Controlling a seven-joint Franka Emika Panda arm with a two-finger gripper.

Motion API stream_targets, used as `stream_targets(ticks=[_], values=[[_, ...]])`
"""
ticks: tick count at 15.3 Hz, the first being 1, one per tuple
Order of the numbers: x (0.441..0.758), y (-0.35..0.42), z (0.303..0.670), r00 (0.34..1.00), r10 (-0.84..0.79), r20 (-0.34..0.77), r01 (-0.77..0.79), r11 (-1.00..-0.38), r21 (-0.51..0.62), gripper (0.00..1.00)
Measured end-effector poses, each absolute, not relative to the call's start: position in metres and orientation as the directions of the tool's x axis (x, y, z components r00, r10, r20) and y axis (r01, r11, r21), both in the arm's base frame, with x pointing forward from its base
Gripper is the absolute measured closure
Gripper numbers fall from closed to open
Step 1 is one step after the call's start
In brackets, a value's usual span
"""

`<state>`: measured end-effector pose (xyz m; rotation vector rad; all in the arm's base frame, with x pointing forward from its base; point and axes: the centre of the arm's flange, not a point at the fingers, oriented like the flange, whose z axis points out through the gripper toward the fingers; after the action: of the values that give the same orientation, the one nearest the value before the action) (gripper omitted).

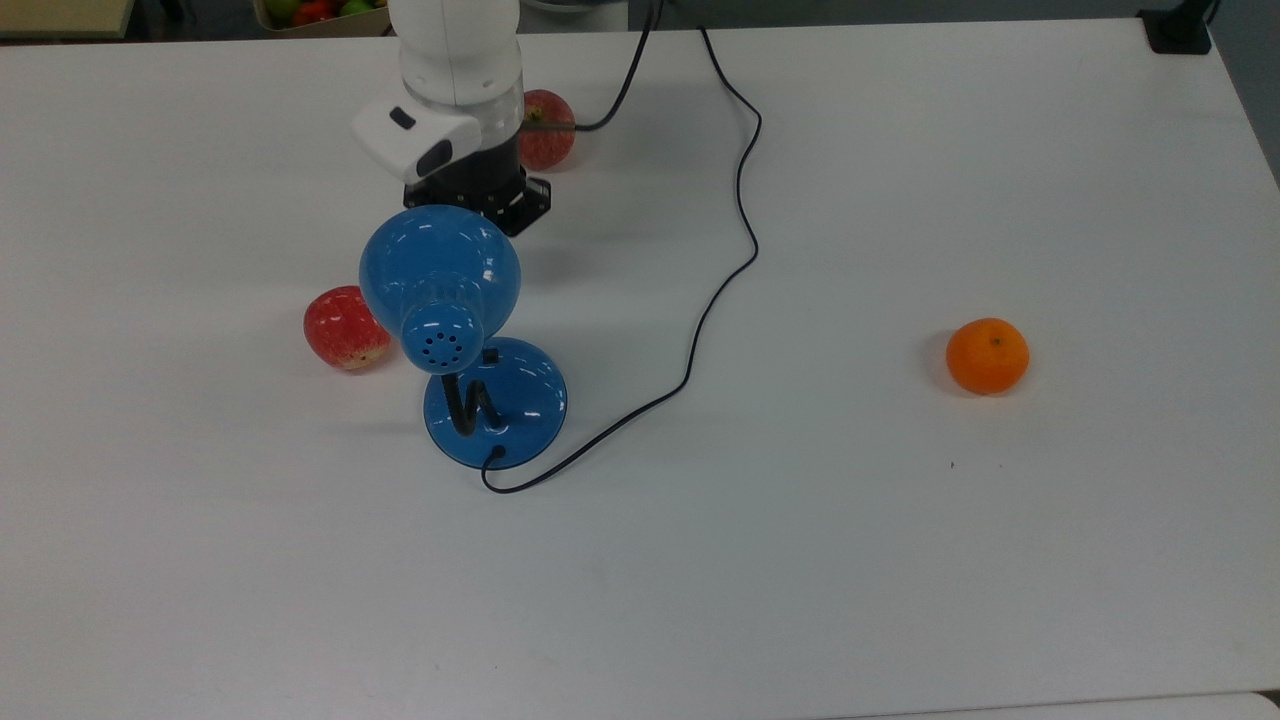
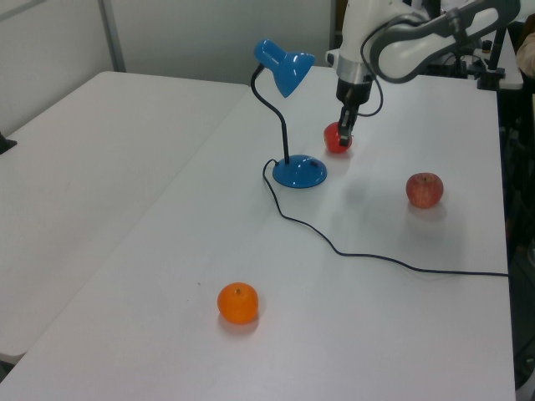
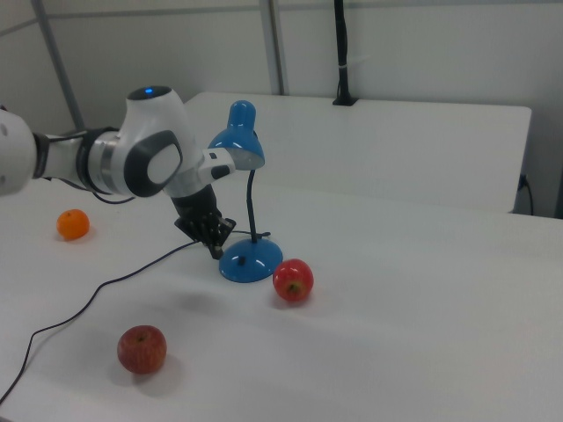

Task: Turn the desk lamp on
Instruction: 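Move the gripper down toward the blue lamp's base switch, then press down on the switch on the lamp base with the gripper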

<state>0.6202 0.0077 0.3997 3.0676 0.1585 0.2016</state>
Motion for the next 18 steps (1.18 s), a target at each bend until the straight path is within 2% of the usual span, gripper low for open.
stream_targets(ticks=[4, 9, 18], values=[[0.638, 0.008, 0.372, 0.969, 0.112, 0.218, 0.100, -0.993, 0.067, 0.99], [0.649, 0.007, 0.361, 0.950, 0.112, 0.292, 0.097, -0.993, 0.066, 0.99], [0.655, 0.007, 0.350, 0.943, 0.113, 0.312, 0.098, -0.993, 0.065, 0.99]])
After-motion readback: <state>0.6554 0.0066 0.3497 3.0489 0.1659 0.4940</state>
